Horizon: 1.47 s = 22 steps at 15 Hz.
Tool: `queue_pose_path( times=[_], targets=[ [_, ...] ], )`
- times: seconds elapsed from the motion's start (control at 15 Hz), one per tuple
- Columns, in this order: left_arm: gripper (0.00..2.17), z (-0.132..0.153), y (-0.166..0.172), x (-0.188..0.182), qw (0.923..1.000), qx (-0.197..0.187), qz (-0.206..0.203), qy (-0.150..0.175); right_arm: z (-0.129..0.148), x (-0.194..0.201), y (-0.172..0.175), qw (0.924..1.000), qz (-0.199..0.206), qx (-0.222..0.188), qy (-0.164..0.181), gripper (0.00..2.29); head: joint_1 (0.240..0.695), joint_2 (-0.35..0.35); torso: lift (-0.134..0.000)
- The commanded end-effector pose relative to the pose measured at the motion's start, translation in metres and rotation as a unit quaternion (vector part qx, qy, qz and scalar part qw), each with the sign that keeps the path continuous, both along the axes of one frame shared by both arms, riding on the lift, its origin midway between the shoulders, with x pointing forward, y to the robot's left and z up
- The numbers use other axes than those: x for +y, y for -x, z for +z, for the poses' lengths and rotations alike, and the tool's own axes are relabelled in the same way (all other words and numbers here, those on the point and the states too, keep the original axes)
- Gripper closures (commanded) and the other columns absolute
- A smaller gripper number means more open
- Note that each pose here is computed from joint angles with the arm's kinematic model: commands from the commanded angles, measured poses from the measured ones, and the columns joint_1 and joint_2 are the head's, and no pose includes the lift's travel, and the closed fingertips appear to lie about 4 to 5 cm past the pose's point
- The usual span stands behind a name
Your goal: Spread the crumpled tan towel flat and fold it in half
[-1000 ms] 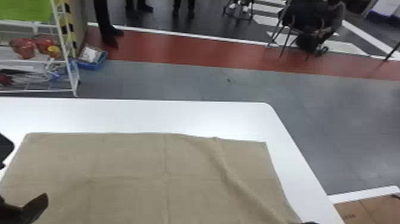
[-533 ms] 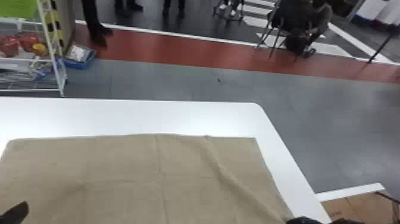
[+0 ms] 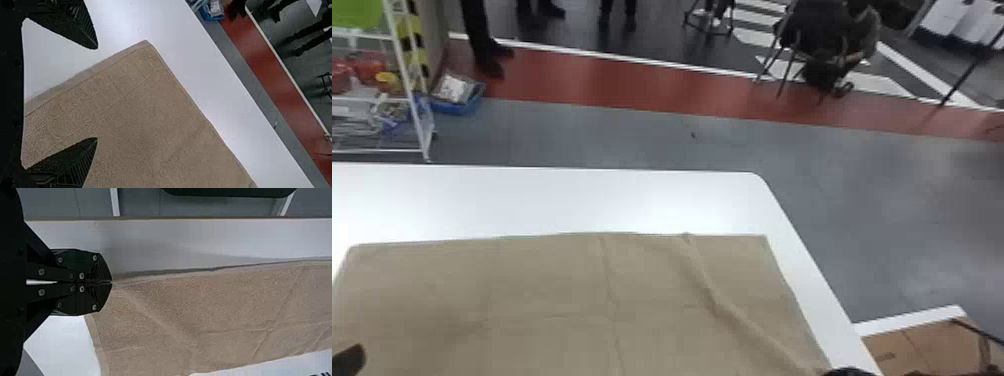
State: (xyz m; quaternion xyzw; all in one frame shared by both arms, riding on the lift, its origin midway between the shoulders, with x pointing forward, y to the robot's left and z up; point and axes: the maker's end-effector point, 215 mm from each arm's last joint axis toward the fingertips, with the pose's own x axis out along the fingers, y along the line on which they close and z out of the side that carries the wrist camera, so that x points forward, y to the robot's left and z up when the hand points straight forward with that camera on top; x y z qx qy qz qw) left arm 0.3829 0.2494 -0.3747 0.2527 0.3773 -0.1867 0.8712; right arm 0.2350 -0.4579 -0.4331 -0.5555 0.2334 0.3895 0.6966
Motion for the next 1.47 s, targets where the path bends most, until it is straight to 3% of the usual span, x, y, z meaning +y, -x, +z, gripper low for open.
queue_pose_path(
  times=[0.0,0.07,0.2,0.33,0.47,0.67,0.8,1.07,1.2,1.27,1.4],
  targets=[
    [0.05,-0.006,0.006,0.003,0.9999,0.01,-0.002,-0.005,0.021,-0.002,-0.017,0.9987,-0.026,-0.032,-0.031,0.4,0.695,-0.35,-0.123],
    [0.05,-0.01,0.01,0.005,0.9999,0.015,0.001,-0.008,0.041,-0.007,-0.029,0.9954,-0.051,-0.057,-0.058,0.01,0.695,-0.35,-0.123],
    [0.05,-0.015,0.016,0.014,0.9996,0.021,0.009,-0.017,0.088,-0.03,-0.055,0.9754,-0.132,-0.105,-0.141,0.0,0.695,-0.35,-0.123],
    [0.06,-0.017,0.017,0.015,0.9996,0.023,0.016,-0.01,0.113,-0.039,-0.07,0.9538,-0.174,-0.136,-0.203,0.03,0.695,-0.35,-0.123],
    [0.09,-0.017,0.015,0.011,0.9996,0.019,0.02,-0.002,0.118,-0.036,-0.086,0.9325,-0.209,-0.147,-0.255,0.05,0.695,-0.35,-0.123],
    [0.15,-0.019,0.013,0.011,0.9996,0.018,0.023,0.0,0.112,-0.015,-0.097,0.9258,-0.202,-0.155,-0.279,0.06,0.695,-0.35,-0.123],
    [0.15,-0.02,0.001,0.014,0.9993,0.004,0.036,-0.006,0.112,-0.016,-0.109,0.9109,-0.223,-0.171,-0.302,0.07,0.695,-0.343,-0.123],
    [0.15,0.001,-0.047,0.009,0.9973,-0.049,0.05,0.024,0.081,-0.022,-0.145,0.8708,-0.311,-0.154,-0.349,0.09,0.695,-0.319,-0.123],
    [0.15,0.016,-0.075,0.008,0.994,-0.072,0.068,0.047,0.069,-0.041,-0.165,0.8251,-0.388,-0.138,-0.387,0.14,0.695,-0.308,-0.123],
    [0.15,0.023,-0.086,0.004,0.9925,-0.078,0.068,0.065,0.065,-0.045,-0.17,0.8074,-0.412,-0.129,-0.402,0.14,0.695,-0.306,-0.123],
    [0.16,0.04,-0.116,-0.007,0.9909,-0.103,0.038,0.078,0.066,-0.035,-0.185,0.8034,-0.411,-0.127,-0.412,0.14,0.695,-0.31,-0.123]
  ],
)
